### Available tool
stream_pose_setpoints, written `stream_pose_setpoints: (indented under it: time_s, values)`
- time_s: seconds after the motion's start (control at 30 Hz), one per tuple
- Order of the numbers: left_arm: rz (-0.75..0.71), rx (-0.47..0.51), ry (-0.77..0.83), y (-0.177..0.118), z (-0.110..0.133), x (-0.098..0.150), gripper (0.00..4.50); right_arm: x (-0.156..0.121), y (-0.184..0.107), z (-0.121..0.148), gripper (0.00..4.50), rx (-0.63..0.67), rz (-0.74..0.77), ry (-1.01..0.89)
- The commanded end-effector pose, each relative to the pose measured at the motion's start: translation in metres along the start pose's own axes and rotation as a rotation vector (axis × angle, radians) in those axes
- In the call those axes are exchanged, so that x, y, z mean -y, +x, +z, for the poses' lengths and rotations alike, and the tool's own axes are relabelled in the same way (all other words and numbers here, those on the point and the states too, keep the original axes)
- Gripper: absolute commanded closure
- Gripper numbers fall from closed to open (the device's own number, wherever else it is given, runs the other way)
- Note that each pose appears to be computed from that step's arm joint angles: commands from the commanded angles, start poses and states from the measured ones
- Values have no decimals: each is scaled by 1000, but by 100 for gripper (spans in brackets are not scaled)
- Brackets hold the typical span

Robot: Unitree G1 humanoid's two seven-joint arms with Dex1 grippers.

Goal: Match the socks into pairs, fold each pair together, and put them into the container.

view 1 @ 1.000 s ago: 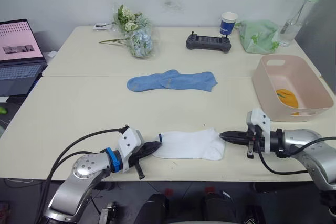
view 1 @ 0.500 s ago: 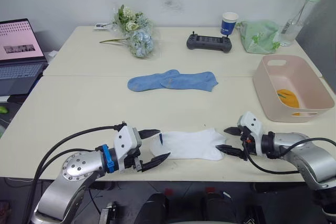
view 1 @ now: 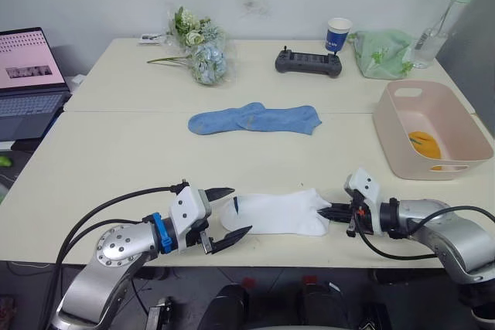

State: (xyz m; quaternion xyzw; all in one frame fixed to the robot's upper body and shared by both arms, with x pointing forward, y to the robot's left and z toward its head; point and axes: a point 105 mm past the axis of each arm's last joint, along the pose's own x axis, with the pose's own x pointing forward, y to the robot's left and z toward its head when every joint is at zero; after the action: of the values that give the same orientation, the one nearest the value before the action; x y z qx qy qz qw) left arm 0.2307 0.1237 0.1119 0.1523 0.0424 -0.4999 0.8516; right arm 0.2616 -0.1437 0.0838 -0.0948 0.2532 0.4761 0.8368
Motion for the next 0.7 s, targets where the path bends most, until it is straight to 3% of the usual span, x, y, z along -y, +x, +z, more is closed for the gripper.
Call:
stream_pose_setpoints:
  time_s: [0.03,0.2,0.4,0.53,0.7]
  values:
    - [-13,21,13,4,7,0,0,12,-15,11,446,9,-15,-21]
    - [-61,36,23,21,14,-2,0,34,-34,19,446,-41,-27,-58]
    - [-148,105,15,68,29,-2,0,40,-45,16,446,-89,-2,-57]
    - [-206,106,-12,95,25,1,91,41,-45,16,450,-87,-3,-58]
    - [-311,60,-68,110,16,8,256,43,-44,13,450,-87,-7,-60]
